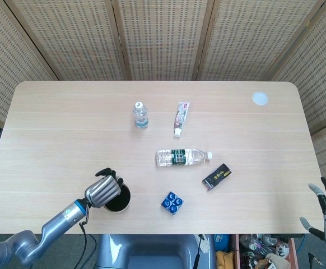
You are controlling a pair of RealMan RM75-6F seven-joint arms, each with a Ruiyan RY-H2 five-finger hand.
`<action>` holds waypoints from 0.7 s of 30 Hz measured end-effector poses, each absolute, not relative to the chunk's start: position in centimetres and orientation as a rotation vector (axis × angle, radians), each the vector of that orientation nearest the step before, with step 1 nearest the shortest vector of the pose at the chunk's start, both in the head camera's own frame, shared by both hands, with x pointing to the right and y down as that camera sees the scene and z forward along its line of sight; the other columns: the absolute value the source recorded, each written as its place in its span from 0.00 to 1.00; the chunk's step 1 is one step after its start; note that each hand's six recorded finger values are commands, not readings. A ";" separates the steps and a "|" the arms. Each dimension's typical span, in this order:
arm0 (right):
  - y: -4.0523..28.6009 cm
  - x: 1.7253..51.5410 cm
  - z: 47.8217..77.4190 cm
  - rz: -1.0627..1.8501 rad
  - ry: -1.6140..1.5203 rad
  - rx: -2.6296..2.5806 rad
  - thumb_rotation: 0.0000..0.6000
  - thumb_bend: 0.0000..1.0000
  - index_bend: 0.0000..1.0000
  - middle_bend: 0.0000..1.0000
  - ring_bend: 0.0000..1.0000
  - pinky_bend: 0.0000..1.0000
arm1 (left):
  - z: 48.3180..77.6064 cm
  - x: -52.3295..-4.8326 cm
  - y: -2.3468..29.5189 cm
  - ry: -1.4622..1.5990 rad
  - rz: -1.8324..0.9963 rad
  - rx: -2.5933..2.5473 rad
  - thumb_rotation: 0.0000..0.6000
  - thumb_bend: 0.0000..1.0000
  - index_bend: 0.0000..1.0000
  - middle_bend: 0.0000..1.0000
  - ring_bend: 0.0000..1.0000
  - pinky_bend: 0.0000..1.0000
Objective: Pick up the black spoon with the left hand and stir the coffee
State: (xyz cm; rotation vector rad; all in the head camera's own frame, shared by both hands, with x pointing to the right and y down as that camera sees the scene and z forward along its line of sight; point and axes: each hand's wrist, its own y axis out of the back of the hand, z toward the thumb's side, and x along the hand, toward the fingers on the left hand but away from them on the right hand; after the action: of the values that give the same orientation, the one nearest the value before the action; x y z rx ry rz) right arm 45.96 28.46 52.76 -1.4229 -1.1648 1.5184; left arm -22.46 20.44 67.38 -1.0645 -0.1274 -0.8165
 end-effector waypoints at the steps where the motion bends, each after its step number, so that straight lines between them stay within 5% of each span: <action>1: 28.4 45.9 52.8 1.518 -1.165 -1.424 1.00 0.20 0.22 0.13 0.00 0.00 | 67.2 -22.5 20.4 -0.121 -0.820 -1.068 1.00 0.16 0.41 0.70 0.57 0.70; 12: 28.2 45.8 52.6 1.508 -1.158 -1.425 1.00 0.20 0.22 0.13 0.00 0.00 | 65.4 -24.0 20.1 -0.028 -0.884 -1.127 1.00 0.14 0.16 0.50 0.44 0.67; 21: 28.0 45.4 52.7 1.496 -1.153 -1.434 1.00 0.20 0.22 0.13 0.00 0.00 | 62.1 -26.9 19.8 0.268 -1.076 -1.282 1.00 0.14 0.12 0.30 0.28 0.55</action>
State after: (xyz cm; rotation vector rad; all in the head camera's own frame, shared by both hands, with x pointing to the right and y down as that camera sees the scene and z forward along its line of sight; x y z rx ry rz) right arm 45.44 27.97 52.70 -1.4338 -1.1531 1.4961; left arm -26.94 19.77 62.14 -1.2817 0.2683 -1.0762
